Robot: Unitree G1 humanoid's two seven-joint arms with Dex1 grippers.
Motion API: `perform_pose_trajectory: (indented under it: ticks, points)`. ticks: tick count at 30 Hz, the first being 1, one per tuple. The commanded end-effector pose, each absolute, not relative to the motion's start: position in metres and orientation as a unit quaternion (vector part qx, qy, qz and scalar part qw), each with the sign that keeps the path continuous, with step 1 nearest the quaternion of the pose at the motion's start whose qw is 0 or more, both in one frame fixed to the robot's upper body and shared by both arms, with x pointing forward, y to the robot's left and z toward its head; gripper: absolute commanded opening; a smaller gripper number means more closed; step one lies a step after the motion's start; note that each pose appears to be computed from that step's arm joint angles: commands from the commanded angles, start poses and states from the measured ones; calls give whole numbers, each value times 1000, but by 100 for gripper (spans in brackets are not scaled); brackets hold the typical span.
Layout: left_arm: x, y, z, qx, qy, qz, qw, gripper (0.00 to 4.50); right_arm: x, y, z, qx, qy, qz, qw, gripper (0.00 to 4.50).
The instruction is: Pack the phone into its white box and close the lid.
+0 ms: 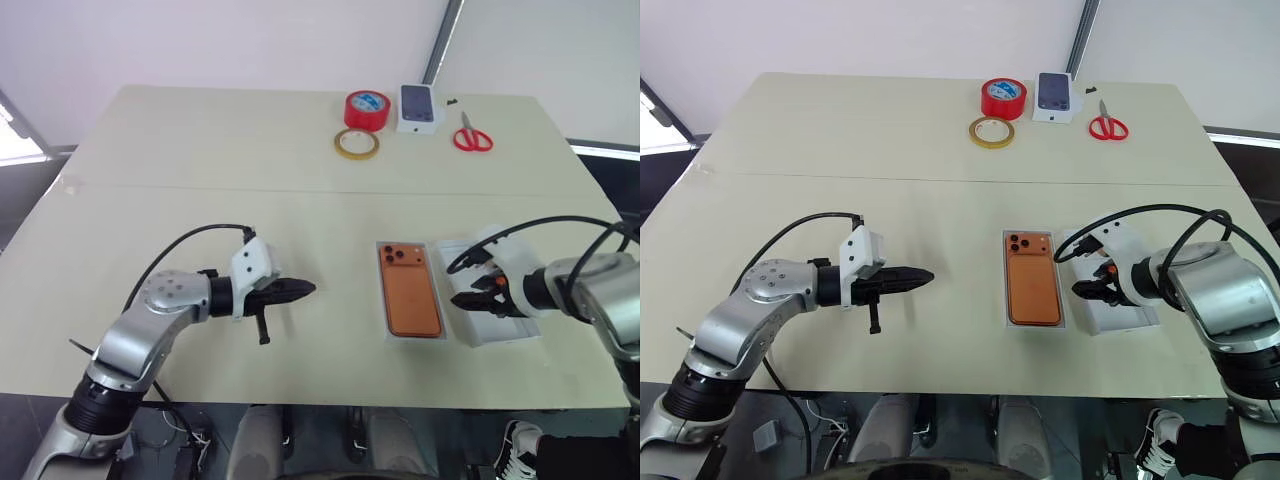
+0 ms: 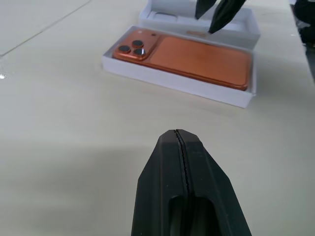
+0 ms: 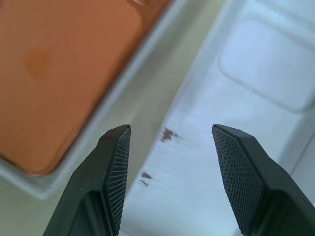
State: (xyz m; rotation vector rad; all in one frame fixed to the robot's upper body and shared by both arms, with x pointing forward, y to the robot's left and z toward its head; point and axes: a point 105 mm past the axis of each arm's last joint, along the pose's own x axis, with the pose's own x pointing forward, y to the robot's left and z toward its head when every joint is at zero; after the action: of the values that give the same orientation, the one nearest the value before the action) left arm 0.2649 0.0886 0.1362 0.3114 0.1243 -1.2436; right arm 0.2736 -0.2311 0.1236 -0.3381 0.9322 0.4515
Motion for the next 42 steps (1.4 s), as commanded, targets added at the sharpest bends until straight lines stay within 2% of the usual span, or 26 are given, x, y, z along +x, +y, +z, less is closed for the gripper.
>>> perform_pose_trajectory:
  ticks: [1, 3, 6, 10, 14, 17, 19, 21, 24, 26, 29, 35, 39, 42]
  points:
    - [258, 85, 147, 158, 24, -591, 790, 0, 278, -230, 123, -158, 439, 195, 863, 275]
    - [259, 85, 144, 161, 27, -588, 792, 0, 282, -232, 119, -155, 434, 170, 871, 275]
    - [262, 88, 141, 160, 30, -582, 797, 0, 286, -233, 116, -133, 423, 148, 884, 194]
    - [263, 89, 140, 158, 31, -579, 799, 0, 288, -232, 117, -114, 410, 139, 894, 2]
    - [268, 95, 137, 155, 34, -565, 810, 0, 294, -234, 130, -100, 380, 123, 911, 2]
    - [277, 106, 139, 146, 30, -538, 830, 0, 309, -234, 161, -74, 329, 123, 933, 2]
    - [287, 116, 144, 130, 21, -510, 850, 0, 324, -220, 200, -5, 262, 170, 950, 2]
    - [291, 120, 148, 120, 14, -500, 858, 0, 331, -209, 221, 40, 226, 207, 951, 2]
    - [293, 125, 149, 114, 9, -499, 859, 0, 324, -153, 248, 142, 191, 375, 896, 2]
    - [296, 127, 145, 117, 14, -496, 860, 0, 310, -123, 242, 184, 211, 445, 851, 2]
    - [298, 128, 145, 117, 13, -496, 860, 0, 290, -92, 235, 246, 224, 460, 823, 2]
    - [304, 118, 146, 121, 6, -504, 855, 0, 268, -46, 196, 349, 255, 408, 804, 2]
    - [304, 105, 145, 125, 2, -519, 845, 0, 259, -42, 174, 403, 286, 329, 804, 2]
    - [304, 91, 140, 127, 5, -531, 838, 0, 261, -55, 161, 392, 303, 293, 817, 2]
